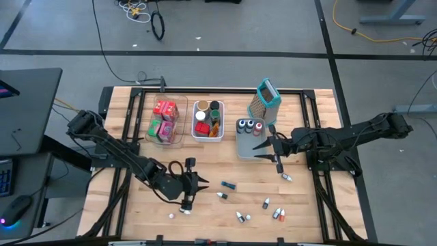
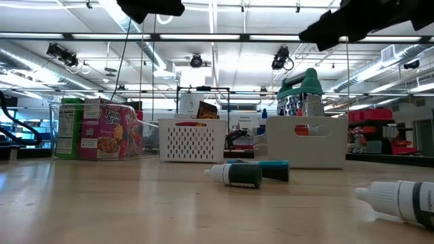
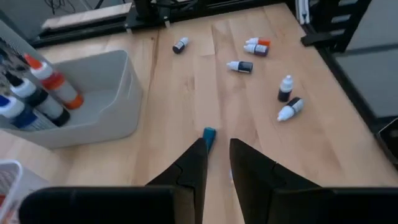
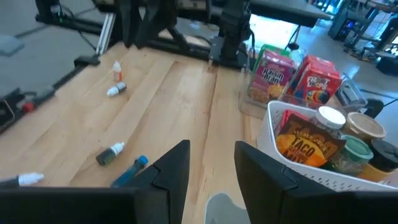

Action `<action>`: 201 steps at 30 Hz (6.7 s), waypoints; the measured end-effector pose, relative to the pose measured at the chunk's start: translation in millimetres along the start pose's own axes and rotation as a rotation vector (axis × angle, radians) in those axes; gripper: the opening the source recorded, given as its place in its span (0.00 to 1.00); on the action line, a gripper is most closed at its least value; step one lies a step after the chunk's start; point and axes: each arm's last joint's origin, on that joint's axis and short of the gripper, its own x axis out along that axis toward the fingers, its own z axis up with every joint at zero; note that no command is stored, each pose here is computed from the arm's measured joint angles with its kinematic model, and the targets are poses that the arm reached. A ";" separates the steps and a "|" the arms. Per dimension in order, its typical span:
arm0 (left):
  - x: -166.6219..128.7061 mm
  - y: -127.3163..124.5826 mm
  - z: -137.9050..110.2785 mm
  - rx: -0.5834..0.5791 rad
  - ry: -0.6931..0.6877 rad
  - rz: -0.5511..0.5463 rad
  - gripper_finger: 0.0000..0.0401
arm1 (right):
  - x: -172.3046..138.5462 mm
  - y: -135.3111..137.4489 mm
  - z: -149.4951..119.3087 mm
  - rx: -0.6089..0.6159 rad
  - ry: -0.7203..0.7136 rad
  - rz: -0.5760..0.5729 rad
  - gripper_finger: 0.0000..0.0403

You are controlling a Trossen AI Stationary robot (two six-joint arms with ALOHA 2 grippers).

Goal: Pick & Place Kitchen Items
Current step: Put the small blue food coloring into the gray bin, then put the small red food coloring into the gray bin

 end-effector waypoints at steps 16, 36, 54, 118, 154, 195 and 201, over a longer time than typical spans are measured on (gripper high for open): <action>1.2 2.2 -0.1 -0.071 0.005 0.006 0.19 | 11.8 2.5 14.4 0.096 -0.182 0.118 0.33; 0.1 6.5 -15.5 0.032 0.146 0.054 0.35 | 109.2 46.1 47.9 0.011 0.075 0.183 0.57; 0.1 6.9 -15.1 0.036 0.139 0.071 0.39 | 178.9 89.4 -36.0 0.269 0.523 0.147 0.52; 0.3 5.7 -14.9 0.025 0.141 0.036 0.38 | 80.8 -32.7 -48.2 0.532 0.718 -0.446 0.17; 0.3 5.7 -15.0 -0.031 0.140 0.040 0.38 | 49.6 -3.6 44.1 0.431 0.983 -0.368 0.43; 0.3 5.9 -14.8 -0.099 0.136 0.052 0.38 | 20.1 77.3 -87.8 0.736 1.339 -0.343 0.49; 0.3 5.9 -14.8 -0.098 0.136 0.052 0.38 | 19.1 77.3 -100.0 0.773 1.303 -0.370 0.49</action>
